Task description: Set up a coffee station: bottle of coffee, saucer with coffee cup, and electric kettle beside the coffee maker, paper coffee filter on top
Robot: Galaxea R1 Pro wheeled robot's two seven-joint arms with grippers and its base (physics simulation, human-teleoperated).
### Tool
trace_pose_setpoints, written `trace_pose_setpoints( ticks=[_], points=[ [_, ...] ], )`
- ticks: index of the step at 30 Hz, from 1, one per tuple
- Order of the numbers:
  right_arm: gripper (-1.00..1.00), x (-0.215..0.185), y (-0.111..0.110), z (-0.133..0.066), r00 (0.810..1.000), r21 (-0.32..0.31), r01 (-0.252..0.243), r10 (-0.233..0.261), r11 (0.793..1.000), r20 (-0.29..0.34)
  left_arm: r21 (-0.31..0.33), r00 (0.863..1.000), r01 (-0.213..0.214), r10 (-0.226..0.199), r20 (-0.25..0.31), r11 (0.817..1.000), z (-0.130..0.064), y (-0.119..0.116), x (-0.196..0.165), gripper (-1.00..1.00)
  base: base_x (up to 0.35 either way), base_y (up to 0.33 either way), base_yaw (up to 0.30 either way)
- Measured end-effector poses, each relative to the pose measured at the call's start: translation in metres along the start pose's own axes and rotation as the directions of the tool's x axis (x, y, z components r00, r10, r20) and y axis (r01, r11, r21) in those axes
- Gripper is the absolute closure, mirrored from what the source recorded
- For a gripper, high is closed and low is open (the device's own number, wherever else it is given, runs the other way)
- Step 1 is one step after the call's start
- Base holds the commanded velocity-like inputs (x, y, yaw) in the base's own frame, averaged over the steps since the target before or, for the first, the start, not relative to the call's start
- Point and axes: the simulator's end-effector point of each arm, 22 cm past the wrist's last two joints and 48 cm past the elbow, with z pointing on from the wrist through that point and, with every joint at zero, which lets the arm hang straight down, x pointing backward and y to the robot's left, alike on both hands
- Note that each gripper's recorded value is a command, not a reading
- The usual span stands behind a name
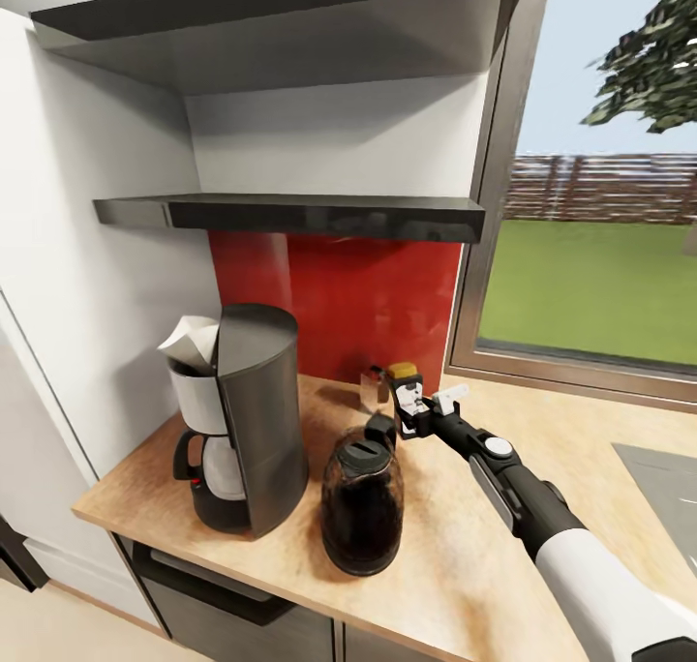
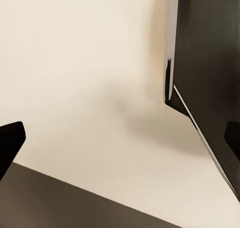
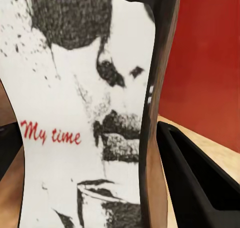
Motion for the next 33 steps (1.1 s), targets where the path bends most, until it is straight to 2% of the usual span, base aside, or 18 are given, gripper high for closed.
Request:
trace_pose_setpoints(
  ticks=[8, 33],
  points=[
    [1.0, 0.0009, -0.0005, 0.0001, 1.0, 0.002, -0.001, 0.001, 1.0, -0.002, 0.0, 1.0, 0.0, 0.0, 0.0, 1.0, 0.0, 0.0001, 0.0, -1.0, 0.203, 0.0, 0.0],
    [1.0, 0.0015, 0.0013, 0.0008, 1.0, -0.001, -0.001, 0.001, 1.0, -0.003, 0.0, 1.0, 0.002, -0.002, -0.001, 1.0, 0.0, -0.0003, 0.0, -1.0, 0.044, 0.052, 0.0]
  ],
)
